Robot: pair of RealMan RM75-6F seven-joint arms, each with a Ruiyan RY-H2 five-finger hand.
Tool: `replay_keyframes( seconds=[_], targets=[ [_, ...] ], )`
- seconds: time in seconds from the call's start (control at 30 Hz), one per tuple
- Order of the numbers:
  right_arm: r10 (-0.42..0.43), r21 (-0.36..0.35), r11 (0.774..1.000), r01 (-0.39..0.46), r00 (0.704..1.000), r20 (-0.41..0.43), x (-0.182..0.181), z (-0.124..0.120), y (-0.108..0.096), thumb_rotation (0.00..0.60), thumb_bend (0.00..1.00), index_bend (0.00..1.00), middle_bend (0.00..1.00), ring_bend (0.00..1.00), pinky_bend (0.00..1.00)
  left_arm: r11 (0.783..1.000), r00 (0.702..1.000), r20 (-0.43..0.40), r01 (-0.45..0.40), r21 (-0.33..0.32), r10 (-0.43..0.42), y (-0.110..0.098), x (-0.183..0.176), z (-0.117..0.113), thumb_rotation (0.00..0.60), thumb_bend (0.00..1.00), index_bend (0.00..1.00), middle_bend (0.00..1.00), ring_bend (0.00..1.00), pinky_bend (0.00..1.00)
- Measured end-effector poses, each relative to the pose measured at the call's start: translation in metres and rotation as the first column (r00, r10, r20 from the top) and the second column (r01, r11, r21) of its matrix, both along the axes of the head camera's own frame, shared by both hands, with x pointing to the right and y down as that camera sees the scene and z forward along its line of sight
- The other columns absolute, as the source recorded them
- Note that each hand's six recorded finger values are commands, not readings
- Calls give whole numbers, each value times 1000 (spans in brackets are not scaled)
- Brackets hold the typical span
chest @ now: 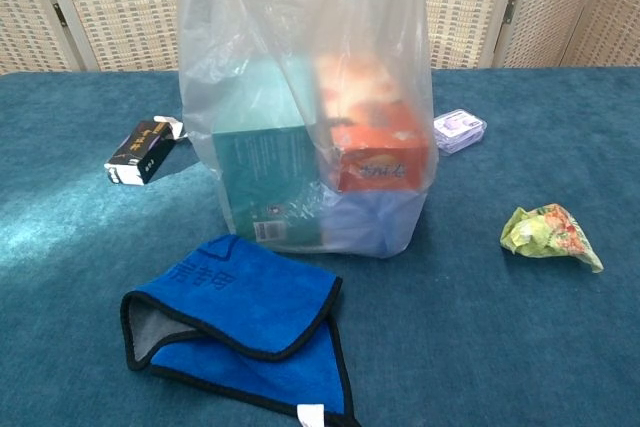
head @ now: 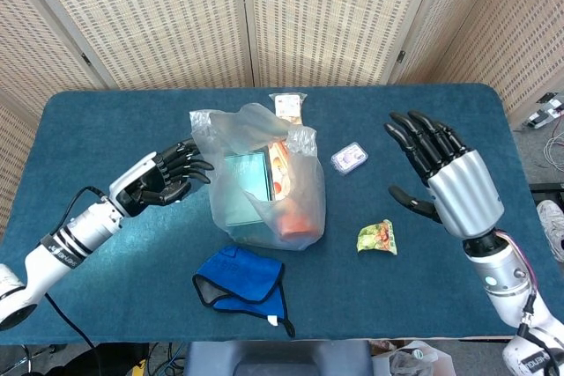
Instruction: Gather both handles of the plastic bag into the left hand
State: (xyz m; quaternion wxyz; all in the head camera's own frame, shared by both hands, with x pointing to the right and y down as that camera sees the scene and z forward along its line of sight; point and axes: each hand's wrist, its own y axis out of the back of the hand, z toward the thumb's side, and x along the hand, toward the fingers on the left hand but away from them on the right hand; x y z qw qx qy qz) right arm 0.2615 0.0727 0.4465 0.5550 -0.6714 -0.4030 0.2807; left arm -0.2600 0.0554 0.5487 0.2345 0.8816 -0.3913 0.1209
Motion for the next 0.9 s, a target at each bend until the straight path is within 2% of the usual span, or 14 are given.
replay_keyframes(
  seconds=[0.47,0.9],
  targets=[
    [14,-11,1000,-14,1000,1,9,4,0,600,137,0,95,92,252,999,998,43,35,10,-36,-12,-6,12,600,375,139,168,230,277],
    [11,-15,1000,-11,1000,5,6,5,-4,600,136,0,94,92,252,999,998,-60,21,-28,-23,-9,17,8,600,375,157,179,230,284]
  ],
)
